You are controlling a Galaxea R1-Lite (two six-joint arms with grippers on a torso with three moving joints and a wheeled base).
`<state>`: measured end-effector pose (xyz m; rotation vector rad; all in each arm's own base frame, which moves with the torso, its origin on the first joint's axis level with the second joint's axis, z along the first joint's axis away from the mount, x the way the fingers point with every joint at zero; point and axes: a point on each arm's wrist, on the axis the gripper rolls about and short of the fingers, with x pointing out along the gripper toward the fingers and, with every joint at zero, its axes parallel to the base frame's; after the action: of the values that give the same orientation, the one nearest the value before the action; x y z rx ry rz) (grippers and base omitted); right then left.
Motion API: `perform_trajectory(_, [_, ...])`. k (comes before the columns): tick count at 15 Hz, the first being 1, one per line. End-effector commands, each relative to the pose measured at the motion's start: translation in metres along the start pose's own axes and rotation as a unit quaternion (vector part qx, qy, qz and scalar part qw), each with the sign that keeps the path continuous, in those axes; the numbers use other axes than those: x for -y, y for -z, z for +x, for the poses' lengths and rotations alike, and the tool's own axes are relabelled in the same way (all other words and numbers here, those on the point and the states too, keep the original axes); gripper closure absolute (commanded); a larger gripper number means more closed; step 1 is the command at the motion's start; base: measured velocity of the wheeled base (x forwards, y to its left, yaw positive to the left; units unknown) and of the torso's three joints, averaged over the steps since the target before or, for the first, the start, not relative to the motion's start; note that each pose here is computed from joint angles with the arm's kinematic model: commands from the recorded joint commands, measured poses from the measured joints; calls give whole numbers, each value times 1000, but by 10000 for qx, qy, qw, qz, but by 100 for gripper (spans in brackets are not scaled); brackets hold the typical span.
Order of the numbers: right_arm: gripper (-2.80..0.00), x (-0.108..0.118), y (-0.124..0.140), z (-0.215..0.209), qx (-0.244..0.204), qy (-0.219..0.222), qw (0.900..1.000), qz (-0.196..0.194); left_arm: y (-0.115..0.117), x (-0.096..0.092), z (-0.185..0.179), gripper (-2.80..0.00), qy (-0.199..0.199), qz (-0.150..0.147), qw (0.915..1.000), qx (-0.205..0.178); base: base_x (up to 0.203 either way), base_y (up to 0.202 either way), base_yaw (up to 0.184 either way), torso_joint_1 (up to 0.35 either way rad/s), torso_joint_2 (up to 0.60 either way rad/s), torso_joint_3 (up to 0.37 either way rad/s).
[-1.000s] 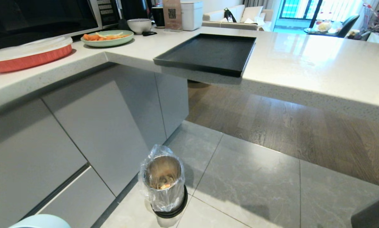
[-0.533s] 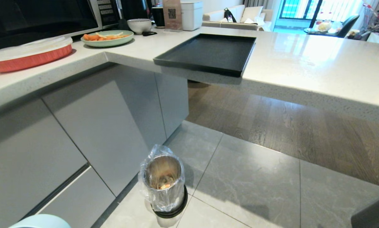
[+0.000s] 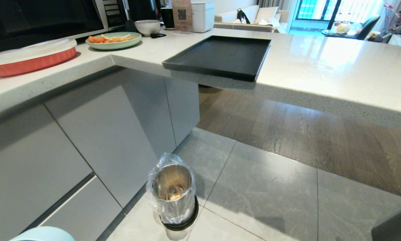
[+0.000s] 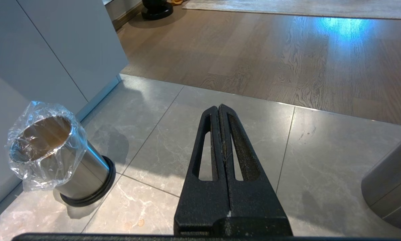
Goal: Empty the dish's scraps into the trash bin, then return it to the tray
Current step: Put the bowl back to the table
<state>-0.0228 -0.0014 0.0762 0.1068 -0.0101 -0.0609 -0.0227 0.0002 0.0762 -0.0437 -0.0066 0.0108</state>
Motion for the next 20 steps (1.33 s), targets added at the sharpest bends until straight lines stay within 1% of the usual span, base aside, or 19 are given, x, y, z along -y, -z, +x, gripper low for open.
perform_trajectory(1, [0, 0, 0, 0, 4, 0, 10000, 4, 0, 0, 0, 0, -6, -4, 10000, -1, 0, 0, 0, 0, 0, 0])
perform_trajectory(8, [0, 0, 0, 0, 4, 0, 10000, 4, 0, 0, 0, 0, 1, -4, 10000, 5, 0, 0, 0, 0, 0, 0])
perform_trajectory(9, [0, 0, 0, 0, 4, 0, 10000, 4, 0, 0, 0, 0, 1, -4, 10000, 6, 5, 10, -88, 2, 7, 2])
perform_trajectory(20, [0, 0, 0, 0, 4, 0, 10000, 4, 0, 0, 0, 0, 1, -4, 10000, 2, 1, 8, -173, 2, 1, 3])
